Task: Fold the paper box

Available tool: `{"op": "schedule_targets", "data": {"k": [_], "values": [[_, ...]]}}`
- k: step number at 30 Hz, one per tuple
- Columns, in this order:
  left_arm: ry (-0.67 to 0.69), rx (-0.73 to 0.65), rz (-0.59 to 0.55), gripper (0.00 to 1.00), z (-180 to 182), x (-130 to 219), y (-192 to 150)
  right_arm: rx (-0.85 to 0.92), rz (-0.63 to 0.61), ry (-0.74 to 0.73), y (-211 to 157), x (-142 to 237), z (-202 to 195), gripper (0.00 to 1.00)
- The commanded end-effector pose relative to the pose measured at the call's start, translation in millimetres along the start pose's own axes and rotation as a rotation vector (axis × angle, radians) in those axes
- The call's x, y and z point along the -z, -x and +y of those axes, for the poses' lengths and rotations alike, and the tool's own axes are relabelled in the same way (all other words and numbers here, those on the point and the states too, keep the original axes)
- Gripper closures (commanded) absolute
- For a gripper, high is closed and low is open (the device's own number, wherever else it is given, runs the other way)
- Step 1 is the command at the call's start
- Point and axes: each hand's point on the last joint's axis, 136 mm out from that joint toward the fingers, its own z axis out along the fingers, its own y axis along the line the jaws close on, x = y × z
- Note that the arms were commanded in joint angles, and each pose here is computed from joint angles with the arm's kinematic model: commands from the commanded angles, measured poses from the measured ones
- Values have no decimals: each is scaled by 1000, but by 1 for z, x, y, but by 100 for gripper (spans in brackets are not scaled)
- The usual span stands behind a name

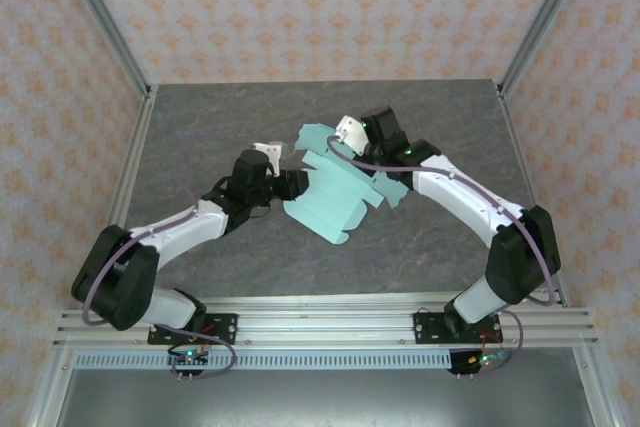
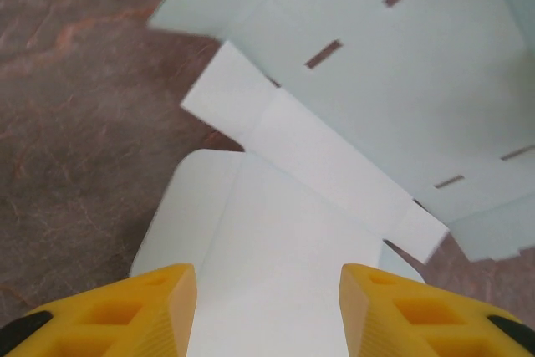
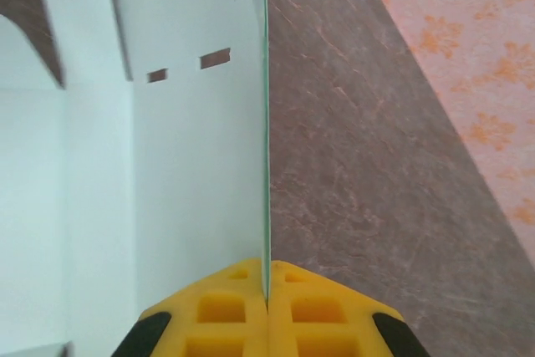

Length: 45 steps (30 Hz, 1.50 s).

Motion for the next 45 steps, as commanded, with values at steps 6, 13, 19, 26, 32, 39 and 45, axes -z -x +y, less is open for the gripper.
{"op": "schedule_targets", "data": {"k": [6,13,19,26,32,39,45], "values": [[-165,-164,17,49,-51,33,36,-55,-59,345,20,59,46,100],[-152,-180,-4,43,-44,41,64,-50,-58,364,22,67,47,100],[-202,-200,56,39,-47,34,71,-51,-62,374,23,66,49,100],[-297,-239,103,37,-64,28,73,-58,-71,379,26,64,49,100],[-388,-287,109,38,-83,31,72,-74,-66,388,27,60,50,100],[-441,-371,117,47,-103,40,58,-102,-50,376,29,55,46,100],[-464,-409,109,47,-114,43,51,-118,-36,371,30,51,45,100]]}}
